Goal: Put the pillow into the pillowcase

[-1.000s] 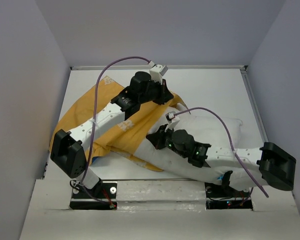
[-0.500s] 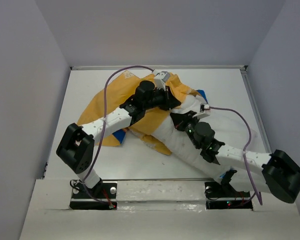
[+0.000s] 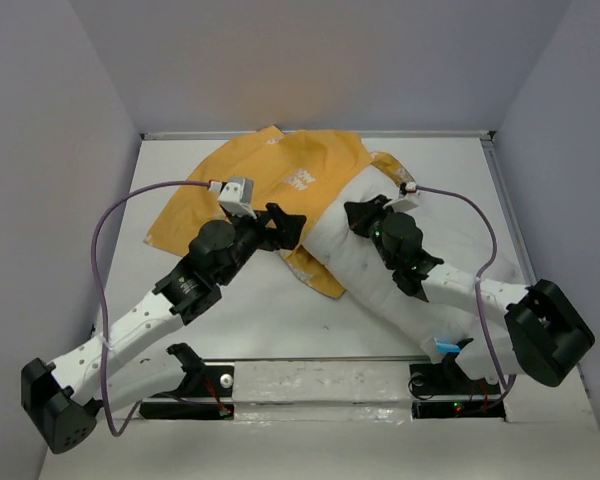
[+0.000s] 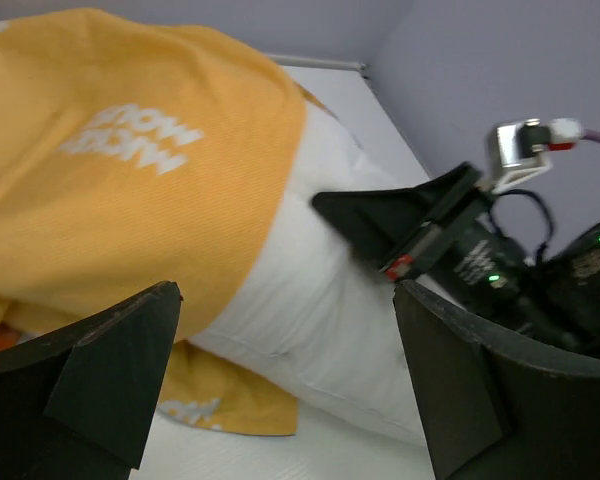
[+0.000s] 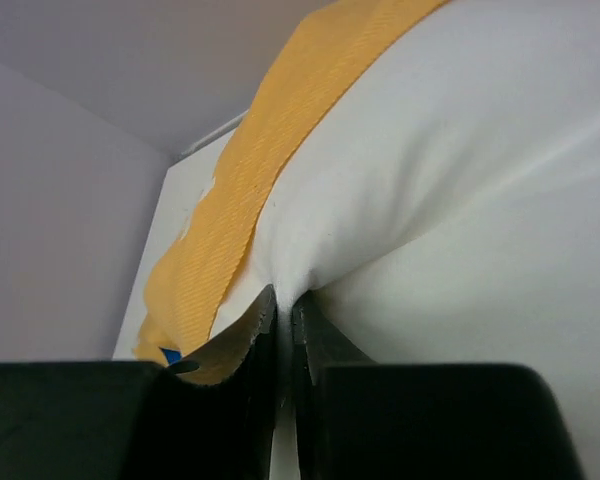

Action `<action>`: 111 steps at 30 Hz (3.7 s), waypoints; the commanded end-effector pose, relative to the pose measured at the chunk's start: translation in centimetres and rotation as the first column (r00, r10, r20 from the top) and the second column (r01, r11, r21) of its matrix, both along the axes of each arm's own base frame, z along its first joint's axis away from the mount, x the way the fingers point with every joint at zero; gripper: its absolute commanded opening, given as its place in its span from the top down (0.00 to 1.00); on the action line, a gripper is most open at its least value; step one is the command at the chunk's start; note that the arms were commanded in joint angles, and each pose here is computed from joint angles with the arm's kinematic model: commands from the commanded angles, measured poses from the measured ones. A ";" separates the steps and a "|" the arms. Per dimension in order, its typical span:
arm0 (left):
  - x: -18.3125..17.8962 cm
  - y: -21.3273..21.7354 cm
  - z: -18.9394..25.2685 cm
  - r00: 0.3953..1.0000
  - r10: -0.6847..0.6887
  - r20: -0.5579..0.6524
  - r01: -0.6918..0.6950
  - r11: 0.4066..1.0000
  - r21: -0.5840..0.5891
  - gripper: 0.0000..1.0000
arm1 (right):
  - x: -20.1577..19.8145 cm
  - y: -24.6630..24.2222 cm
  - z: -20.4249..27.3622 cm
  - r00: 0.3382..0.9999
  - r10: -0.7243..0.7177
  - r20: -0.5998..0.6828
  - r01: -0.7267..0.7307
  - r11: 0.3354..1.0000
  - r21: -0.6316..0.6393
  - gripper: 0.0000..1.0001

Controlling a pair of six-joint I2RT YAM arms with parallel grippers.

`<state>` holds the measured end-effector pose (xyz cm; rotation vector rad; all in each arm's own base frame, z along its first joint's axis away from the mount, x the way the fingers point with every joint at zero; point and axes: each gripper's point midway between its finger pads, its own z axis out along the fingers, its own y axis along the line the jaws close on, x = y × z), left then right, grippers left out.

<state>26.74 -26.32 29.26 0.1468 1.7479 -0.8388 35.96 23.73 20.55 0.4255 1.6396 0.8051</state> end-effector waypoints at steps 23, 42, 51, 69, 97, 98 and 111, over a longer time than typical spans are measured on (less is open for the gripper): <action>9.4 2.9 -18.4 0.959 0.283 -0.007 -0.260 0.889 0.377 0.39 | -5.2 2.9 -1.5 0.874 0.407 -0.267 -0.484 0.672 -0.560 0.16; 2.7 -2.8 -6.4 0.994 -0.113 0.009 0.113 0.993 0.014 1.00 | 1.8 15.9 -5.3 0.764 0.582 -0.277 -0.643 0.661 -0.386 1.00; -3.6 -6.5 -6.0 0.906 -0.424 0.009 0.424 0.904 -0.063 1.00 | 8.6 11.3 7.5 0.941 0.325 0.088 -0.335 0.934 0.127 1.00; -0.9 -20.5 7.6 0.730 -0.639 0.243 0.652 0.757 0.030 1.00 | -4.5 -4.0 12.2 0.975 0.049 0.217 -0.016 0.988 -0.151 1.00; -1.0 -2.3 5.6 0.975 -0.191 0.109 0.195 0.980 -0.026 0.01 | -1.4 7.1 -6.8 0.966 0.222 -0.132 -0.226 0.974 -0.021 1.00; 0.3 -1.5 6.1 0.986 -0.138 0.094 0.141 0.990 -0.027 0.01 | -3.3 8.6 -6.7 0.956 0.258 -0.141 -0.264 0.964 -0.022 1.00; 14.6 2.6 -1.7 0.971 0.217 -0.101 -0.167 0.915 0.366 0.34 | -3.9 1.9 4.3 0.945 0.321 -0.056 -0.313 0.848 -0.428 0.23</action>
